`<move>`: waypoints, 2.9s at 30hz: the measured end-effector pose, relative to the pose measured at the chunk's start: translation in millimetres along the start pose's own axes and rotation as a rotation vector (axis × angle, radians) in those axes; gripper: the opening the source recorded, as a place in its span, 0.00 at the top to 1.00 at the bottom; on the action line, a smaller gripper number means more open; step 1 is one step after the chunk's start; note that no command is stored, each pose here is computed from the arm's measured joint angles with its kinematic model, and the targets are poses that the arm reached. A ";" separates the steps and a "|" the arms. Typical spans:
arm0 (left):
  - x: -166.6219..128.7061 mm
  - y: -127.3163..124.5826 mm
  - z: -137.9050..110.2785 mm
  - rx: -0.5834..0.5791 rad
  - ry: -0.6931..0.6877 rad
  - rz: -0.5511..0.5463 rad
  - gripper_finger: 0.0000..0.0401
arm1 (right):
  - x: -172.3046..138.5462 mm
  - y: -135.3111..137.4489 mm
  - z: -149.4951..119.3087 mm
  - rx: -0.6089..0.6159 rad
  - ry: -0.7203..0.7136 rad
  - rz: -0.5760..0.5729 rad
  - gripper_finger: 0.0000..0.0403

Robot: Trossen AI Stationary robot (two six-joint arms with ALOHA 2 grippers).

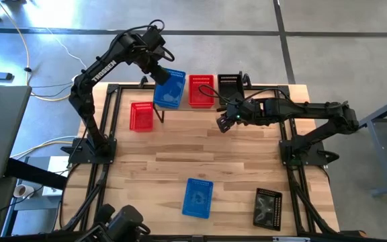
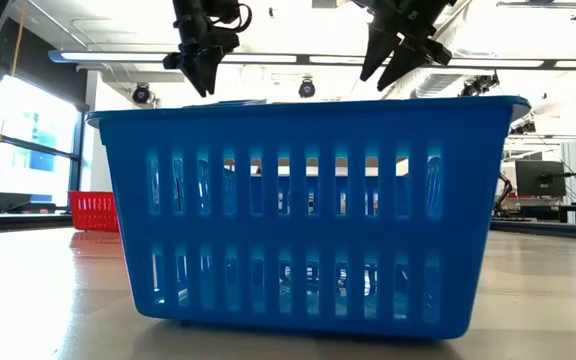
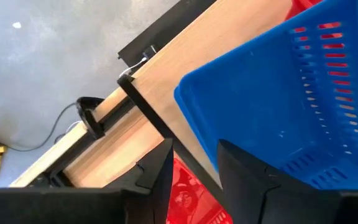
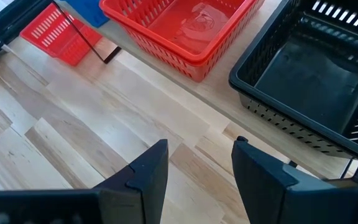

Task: Stack baskets on shelf by color
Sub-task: Stack the top blue basket into the blue basket on the shelf

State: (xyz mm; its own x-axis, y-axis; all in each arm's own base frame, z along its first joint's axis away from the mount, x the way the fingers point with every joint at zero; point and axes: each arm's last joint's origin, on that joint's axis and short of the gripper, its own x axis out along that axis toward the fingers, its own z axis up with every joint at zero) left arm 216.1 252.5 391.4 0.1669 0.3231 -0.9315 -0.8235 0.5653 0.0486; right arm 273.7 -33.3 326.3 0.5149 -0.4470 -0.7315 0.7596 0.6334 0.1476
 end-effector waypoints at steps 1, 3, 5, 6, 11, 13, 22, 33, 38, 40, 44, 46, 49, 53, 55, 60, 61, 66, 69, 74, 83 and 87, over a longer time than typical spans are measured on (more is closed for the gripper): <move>0.0 -0.1 0.1 -0.008 -0.001 0.000 0.71 | 0.0 0.0 0.0 0.000 0.000 0.000 0.60; 0.0 -0.4 0.2 -0.015 -0.003 0.000 0.71 | 0.0 0.0 0.0 -0.010 0.000 0.000 0.60; 0.0 -0.4 0.2 -0.022 -0.003 0.000 0.71 | 0.0 0.0 0.0 -0.015 0.001 0.001 0.60; -0.1 -1.2 0.2 -0.026 -0.003 0.000 0.71 | 0.0 0.0 0.0 -0.015 0.001 0.001 0.60; 8.5 -5.1 3.6 -0.043 0.015 0.009 0.71 | 0.0 0.0 0.0 -0.015 0.001 0.001 0.60; 15.9 -6.2 6.1 -0.042 0.035 0.011 0.71 | 0.0 0.0 0.0 -0.015 0.001 0.001 0.60; 29.0 -6.9 10.4 -0.053 0.060 0.065 0.71 | 0.0 0.1 -0.1 -0.015 0.002 0.002 0.60; 29.1 -7.0 10.6 -0.068 0.058 0.063 0.91 | 0.0 0.1 -0.1 -0.015 0.004 0.004 0.60; 29.0 -7.4 11.1 -0.121 0.052 0.058 0.98 | 0.0 0.1 -0.2 -0.019 0.004 0.004 0.60; 29.0 -7.2 11.1 -0.140 0.052 0.059 0.98 | 0.1 0.1 -0.2 -0.021 0.004 0.004 0.60; 29.0 -7.2 11.0 -0.148 0.052 0.059 0.97 | 0.0 0.1 -0.1 -0.026 0.004 0.004 0.60; 29.0 -7.2 11.1 -0.149 0.051 0.059 0.98 | 0.1 0.1 -0.2 -0.028 0.004 0.004 0.60; 27.9 -6.6 10.8 -0.151 0.049 0.057 0.98 | 0.1 0.1 -0.2 -0.041 0.004 0.004 0.60; 23.7 -5.5 10.2 -0.155 0.031 0.055 0.98 | 0.1 0.1 -0.2 -0.041 0.004 0.004 0.60; 21.7 -5.3 9.9 -0.156 0.023 0.053 0.98 | 0.1 0.1 -0.2 -0.041 0.004 0.004 0.60; 17.5 -5.0 8.9 -0.161 0.010 0.044 0.98 | 0.1 0.1 -0.2 -0.041 0.004 0.004 0.60; 17.5 -5.0 8.9 -0.168 0.010 0.043 0.98 | 0.1 0.1 -0.2 -0.041 0.004 0.004 0.60; 17.9 -1.0 9.6 -0.179 0.013 0.008 0.98 | 0.1 0.1 -0.2 -0.041 0.004 0.004 0.60; 18.3 2.4 11.2 -0.189 0.004 -0.011 0.98 | 0.1 0.1 -0.2 -0.041 0.004 0.004 0.60; 17.6 7.1 12.1 -0.208 -0.007 -0.024 0.98 | 0.1 0.1 -0.2 -0.039 0.004 0.004 0.60; 9.6 7.2 14.2 -0.230 -0.064 -0.087 0.98 | 0.1 0.1 -0.2 -0.032 0.004 0.004 0.60; 2.6 13.4 14.1 -0.246 -0.067 -0.089 0.98 | 0.1 0.1 -0.2 -0.031 0.004 0.004 0.60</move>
State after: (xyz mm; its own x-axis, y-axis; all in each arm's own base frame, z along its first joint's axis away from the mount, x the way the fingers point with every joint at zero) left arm 213.2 271.6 394.7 0.2738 0.3345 -0.9018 -0.9093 0.3955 -0.1294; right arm 273.7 -33.1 326.2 0.5163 -0.4421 -0.7335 0.7450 0.6543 0.1301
